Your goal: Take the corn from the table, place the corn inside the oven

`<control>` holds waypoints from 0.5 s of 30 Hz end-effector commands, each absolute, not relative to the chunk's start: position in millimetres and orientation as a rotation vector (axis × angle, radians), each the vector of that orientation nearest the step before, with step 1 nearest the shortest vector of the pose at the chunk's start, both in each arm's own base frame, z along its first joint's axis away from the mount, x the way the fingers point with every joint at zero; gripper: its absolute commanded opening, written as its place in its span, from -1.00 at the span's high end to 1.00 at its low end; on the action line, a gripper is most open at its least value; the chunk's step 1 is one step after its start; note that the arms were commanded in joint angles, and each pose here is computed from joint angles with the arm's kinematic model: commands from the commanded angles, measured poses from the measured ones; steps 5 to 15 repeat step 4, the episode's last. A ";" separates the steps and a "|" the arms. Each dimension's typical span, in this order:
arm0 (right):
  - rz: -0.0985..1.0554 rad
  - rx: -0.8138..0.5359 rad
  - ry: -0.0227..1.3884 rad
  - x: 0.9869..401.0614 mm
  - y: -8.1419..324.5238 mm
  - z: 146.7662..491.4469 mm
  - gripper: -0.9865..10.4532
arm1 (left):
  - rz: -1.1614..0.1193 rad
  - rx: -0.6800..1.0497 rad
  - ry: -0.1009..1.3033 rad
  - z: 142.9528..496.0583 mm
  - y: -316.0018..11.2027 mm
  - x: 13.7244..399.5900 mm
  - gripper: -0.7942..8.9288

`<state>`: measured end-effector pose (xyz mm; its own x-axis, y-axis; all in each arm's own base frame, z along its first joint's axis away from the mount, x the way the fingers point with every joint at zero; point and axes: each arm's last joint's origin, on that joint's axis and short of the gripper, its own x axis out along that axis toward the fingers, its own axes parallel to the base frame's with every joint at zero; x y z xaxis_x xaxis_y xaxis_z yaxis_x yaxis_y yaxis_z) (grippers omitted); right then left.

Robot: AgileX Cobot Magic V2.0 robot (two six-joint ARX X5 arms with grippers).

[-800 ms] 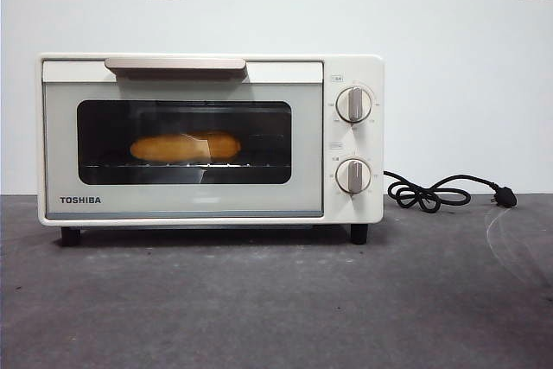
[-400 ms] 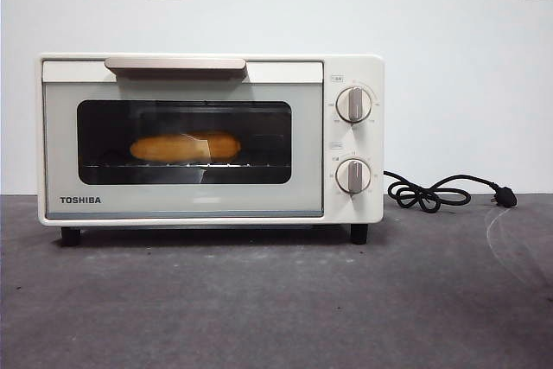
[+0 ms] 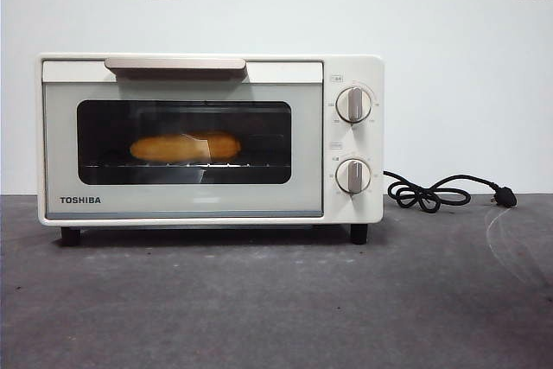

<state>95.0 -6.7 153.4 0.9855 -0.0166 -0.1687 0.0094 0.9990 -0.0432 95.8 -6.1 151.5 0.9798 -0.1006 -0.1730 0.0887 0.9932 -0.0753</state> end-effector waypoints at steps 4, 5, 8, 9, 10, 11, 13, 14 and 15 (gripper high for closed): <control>-0.017 -0.041 0.172 95.6 -6.8 150.9 0.83 | -0.094 -0.059 0.173 150.6 -6.1 96.2 0.84; -0.017 -0.041 0.172 95.6 -6.8 150.9 0.83 | -0.094 -0.059 0.173 150.6 -6.1 96.2 0.84; -0.017 -0.041 0.172 95.6 -6.8 150.9 0.83 | -0.094 -0.059 0.173 150.6 -6.1 96.2 0.84; -0.017 -0.041 0.172 95.6 -6.8 150.9 0.83 | -0.094 -0.059 0.173 150.6 -6.1 96.2 0.84; -0.017 -0.041 0.172 95.6 -6.8 150.9 0.83 | -0.094 -0.059 0.173 150.6 -6.1 96.2 0.84; -0.017 -0.041 0.172 95.6 -6.8 150.9 0.83 | -0.094 -0.059 0.173 150.6 -6.1 96.2 0.84; -0.017 -0.041 0.172 95.6 -6.8 150.9 0.83 | -0.094 -0.059 0.173 150.6 -6.1 96.2 0.84; -0.017 -0.041 0.172 95.6 -6.8 150.9 0.83 | -0.094 -0.059 0.173 150.6 -6.1 96.2 0.84; -0.017 -0.041 0.172 95.6 -6.8 150.9 0.83 | -0.094 -0.059 0.173 150.6 -6.1 96.2 0.84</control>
